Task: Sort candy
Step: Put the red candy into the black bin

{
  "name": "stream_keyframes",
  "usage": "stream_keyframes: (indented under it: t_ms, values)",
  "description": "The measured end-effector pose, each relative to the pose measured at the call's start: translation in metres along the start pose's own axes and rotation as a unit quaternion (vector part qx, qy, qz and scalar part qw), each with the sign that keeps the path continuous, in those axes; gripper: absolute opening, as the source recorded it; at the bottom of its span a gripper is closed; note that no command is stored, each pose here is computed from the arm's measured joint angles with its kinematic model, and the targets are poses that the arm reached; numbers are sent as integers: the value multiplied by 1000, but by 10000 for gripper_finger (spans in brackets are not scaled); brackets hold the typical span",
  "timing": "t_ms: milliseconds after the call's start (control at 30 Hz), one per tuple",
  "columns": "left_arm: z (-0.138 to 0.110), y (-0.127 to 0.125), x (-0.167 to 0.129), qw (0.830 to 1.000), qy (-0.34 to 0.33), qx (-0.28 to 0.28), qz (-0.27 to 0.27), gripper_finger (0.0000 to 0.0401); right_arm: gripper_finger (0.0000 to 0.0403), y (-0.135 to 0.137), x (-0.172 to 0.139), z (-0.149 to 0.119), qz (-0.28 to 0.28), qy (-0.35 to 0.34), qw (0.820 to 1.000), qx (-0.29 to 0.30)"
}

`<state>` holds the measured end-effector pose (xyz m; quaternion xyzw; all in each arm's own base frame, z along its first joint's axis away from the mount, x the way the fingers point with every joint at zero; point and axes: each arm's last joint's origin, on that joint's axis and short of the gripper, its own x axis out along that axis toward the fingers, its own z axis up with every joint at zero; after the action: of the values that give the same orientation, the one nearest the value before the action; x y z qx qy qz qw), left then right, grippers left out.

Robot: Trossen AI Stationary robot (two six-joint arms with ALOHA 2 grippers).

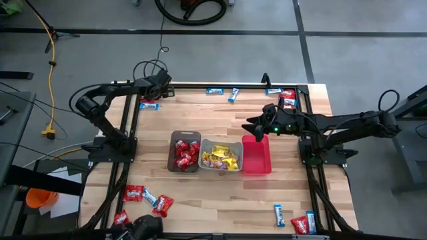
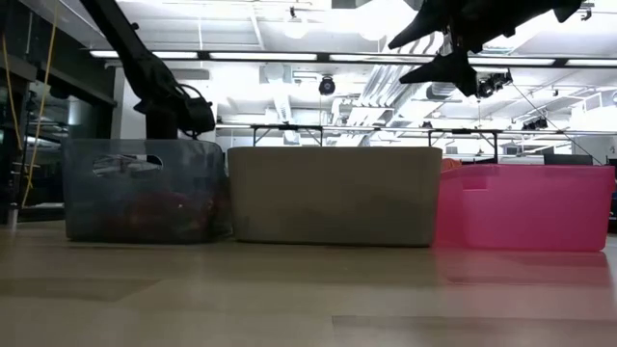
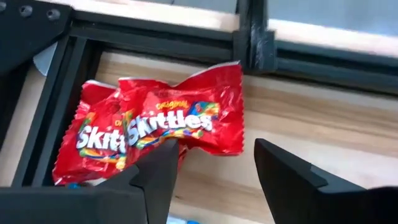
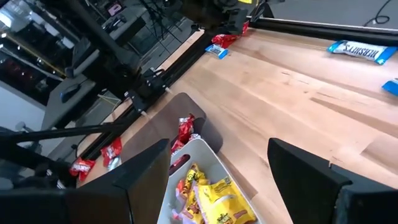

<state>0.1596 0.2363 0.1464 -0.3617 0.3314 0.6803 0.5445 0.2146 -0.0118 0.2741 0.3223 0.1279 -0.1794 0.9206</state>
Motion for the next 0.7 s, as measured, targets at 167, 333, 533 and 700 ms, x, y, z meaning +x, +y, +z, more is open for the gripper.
stream_keyframes:
  t_ms: [167,333,533,700]
  values:
    - [-7,-6,5,999,-3,23,29,147,264,0,0,0,0,1,1000,-18]
    - [-5,-10,9,999,-8,16,41,56,264,0,0,0,2,2,1000,-19]
    - [-5,-11,4,999,16,31,6,4,264,0,0,0,14,12,1000,-19]
    - [2,-10,-18,999,-3,27,-35,0,264,0,0,-1,12,16,1000,-20]
